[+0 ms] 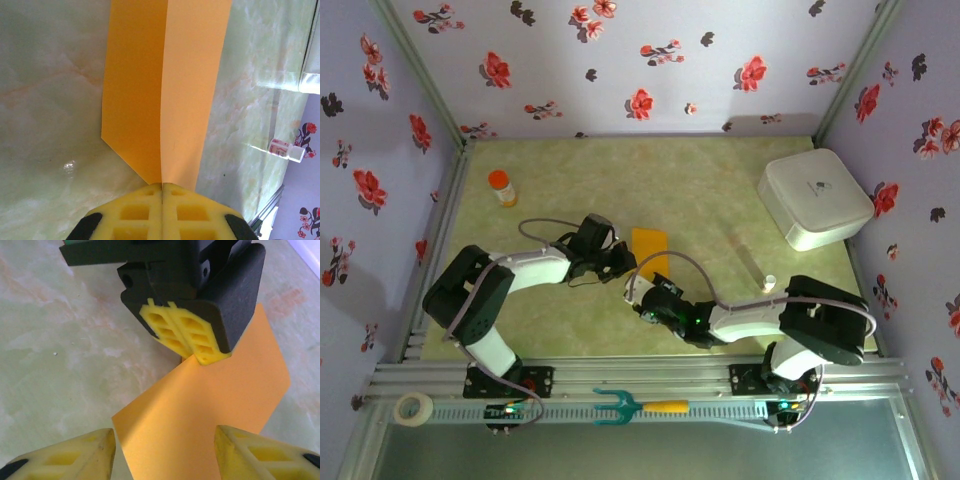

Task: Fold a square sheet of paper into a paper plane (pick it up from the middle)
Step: Third fold the triangle at the center of the table.

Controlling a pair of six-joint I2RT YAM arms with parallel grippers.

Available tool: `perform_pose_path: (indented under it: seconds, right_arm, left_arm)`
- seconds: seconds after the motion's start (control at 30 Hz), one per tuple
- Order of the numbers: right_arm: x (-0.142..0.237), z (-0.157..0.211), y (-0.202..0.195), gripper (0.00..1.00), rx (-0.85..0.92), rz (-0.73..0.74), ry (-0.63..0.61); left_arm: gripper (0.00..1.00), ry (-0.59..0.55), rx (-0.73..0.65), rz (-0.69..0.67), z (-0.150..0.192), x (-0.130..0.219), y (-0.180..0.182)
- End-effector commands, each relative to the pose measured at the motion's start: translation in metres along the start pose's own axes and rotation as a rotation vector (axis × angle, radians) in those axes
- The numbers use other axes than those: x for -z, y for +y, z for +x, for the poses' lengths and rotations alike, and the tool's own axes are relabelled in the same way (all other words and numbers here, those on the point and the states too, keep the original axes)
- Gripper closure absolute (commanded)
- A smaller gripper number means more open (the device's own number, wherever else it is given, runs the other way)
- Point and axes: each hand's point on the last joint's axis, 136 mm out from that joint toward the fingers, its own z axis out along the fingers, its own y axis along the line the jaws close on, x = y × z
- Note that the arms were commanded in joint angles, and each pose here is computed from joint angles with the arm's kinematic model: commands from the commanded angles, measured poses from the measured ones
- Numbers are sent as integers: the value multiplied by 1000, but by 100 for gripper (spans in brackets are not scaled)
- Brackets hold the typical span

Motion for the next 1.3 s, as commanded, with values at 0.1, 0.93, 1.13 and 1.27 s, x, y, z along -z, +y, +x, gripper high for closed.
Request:
perform_pose_path:
  seconds: [0.1, 0.93, 1.13, 1.27]
  right_arm:
    - [-3, -14, -3, 49, -19, 42, -27]
    - [4, -9, -7, 77, -98, 48, -32]
    - [3, -8, -6, 82, -109, 38, -28]
    - [2, -5, -4, 87, -104, 30, -14]
  left_arm:
    - [100, -14, 15, 15, -3, 7, -4]
    - [100, -10, 18, 10, -2, 6, -3]
    - [100, -10, 17, 6, -2, 6, -3]
    - [100, -9, 18, 6, -2, 6, -3]
